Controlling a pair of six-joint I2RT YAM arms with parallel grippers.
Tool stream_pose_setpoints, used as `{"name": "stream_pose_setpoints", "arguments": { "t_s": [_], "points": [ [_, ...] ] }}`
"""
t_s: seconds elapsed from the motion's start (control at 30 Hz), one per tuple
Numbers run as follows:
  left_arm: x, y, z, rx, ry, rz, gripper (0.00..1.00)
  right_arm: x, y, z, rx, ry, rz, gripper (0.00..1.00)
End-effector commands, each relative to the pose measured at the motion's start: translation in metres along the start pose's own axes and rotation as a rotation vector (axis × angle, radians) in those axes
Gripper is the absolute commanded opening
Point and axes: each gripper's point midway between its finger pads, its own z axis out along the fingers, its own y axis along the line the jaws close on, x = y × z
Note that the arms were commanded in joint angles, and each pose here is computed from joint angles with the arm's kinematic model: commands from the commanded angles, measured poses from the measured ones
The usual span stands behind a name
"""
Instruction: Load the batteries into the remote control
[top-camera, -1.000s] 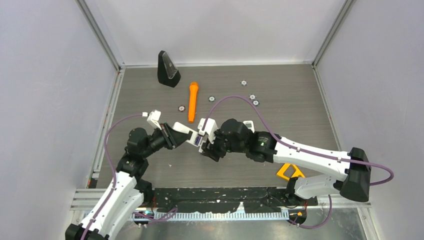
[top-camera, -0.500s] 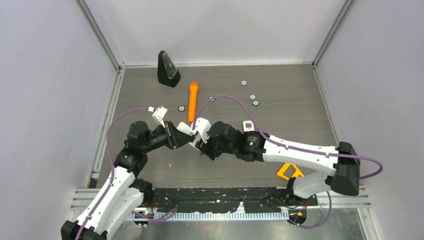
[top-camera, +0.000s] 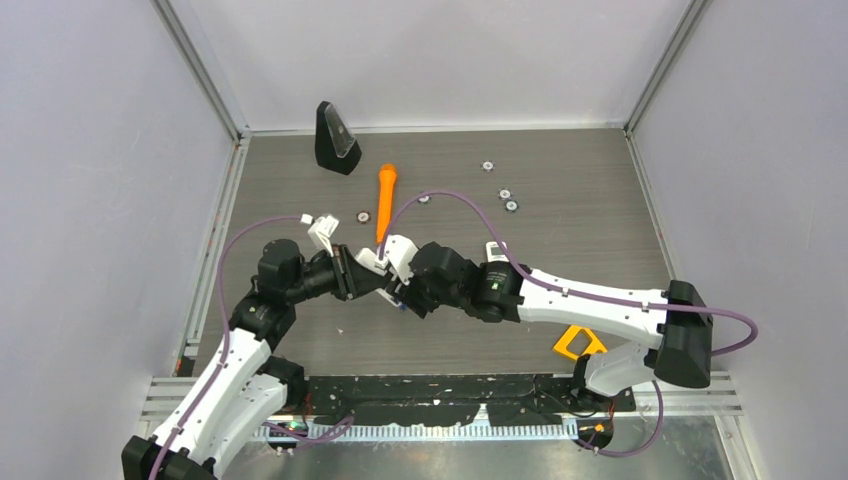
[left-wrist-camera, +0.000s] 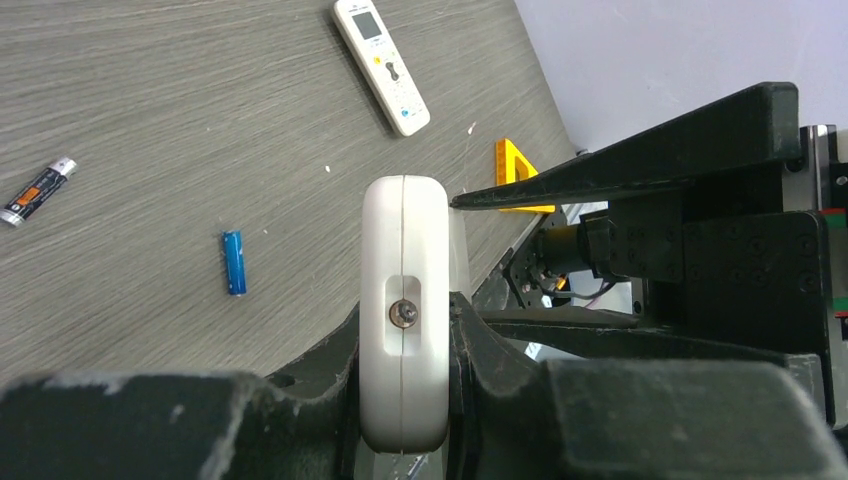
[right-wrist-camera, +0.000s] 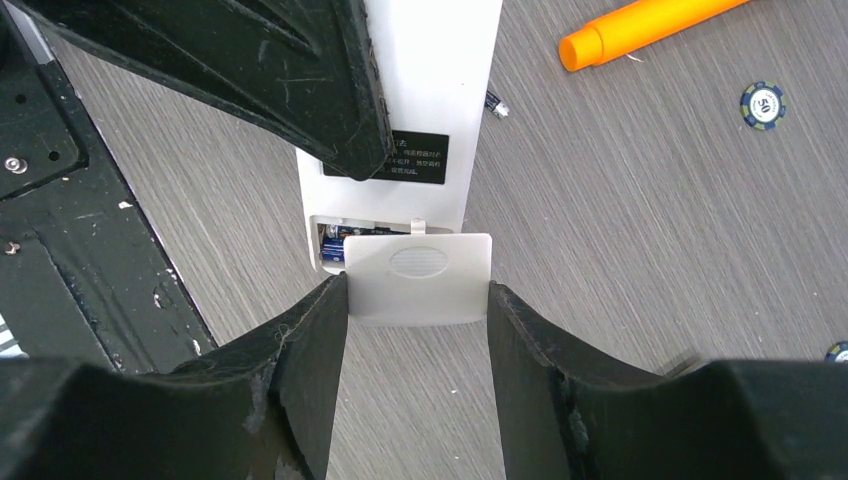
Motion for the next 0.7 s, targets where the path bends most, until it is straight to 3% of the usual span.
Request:
{"name": "stream_pose_setpoints", "arguments": {
  "t_s": [0.0,0.67],
  "points": [
    [-0.0176,-0.0150,-0.0029,0.017,-0.037,0.041,0.00,-0.0183,0.0005,-0.0009,-0.003,-0.040,-0.014,0.05],
    [-0.0219,-0.0138,-0.0024,-0.005,-0.043,0.024,0.00,-0.0257,0.0068,0.0068,-0.029,-0.030,-0.047,0.05]
  ]
}}
